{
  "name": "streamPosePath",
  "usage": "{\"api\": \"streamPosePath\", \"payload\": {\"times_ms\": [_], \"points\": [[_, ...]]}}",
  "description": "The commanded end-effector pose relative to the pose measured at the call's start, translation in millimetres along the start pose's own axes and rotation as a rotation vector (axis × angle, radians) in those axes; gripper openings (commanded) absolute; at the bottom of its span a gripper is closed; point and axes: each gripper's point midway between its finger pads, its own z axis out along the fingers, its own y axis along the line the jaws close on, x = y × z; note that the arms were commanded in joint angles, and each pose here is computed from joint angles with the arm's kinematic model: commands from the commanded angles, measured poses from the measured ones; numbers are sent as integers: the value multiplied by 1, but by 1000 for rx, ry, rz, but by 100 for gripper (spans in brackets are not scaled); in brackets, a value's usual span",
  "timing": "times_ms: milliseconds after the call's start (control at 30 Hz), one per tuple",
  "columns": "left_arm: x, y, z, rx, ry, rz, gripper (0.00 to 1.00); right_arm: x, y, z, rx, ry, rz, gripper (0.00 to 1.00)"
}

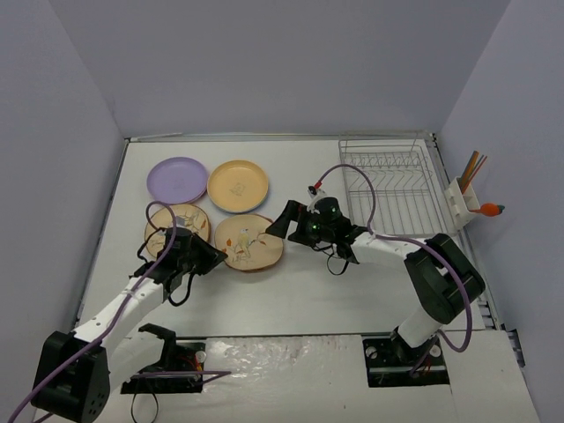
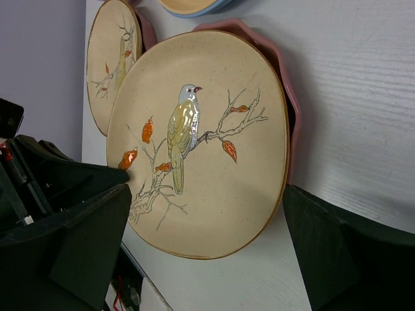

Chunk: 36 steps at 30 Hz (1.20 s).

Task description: Load the plates into the dish rack

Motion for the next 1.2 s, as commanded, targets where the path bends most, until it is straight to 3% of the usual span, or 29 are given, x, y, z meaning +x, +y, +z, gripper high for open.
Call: {"api": "streamPosePath", "payload": {"times_ms": [0, 333, 667, 967, 1167], "points": [[-30, -76, -25, 311, -113, -50, 0, -7, 15, 3, -67, -33, 6, 100], [-27, -80, -36, 415, -119, -130, 0, 6, 5, 7, -49, 10, 26, 94], [-29, -96, -48, 514, -134, -116, 0, 6, 16, 3, -83, 31, 19, 82], [-27, -109, -52, 582, -115, -93, 0, -3, 36, 2, -143, 24, 0, 78], [-27, -118, -58, 614, -107, -66, 0, -15, 52, -2, -217, -12, 31, 67]]}}
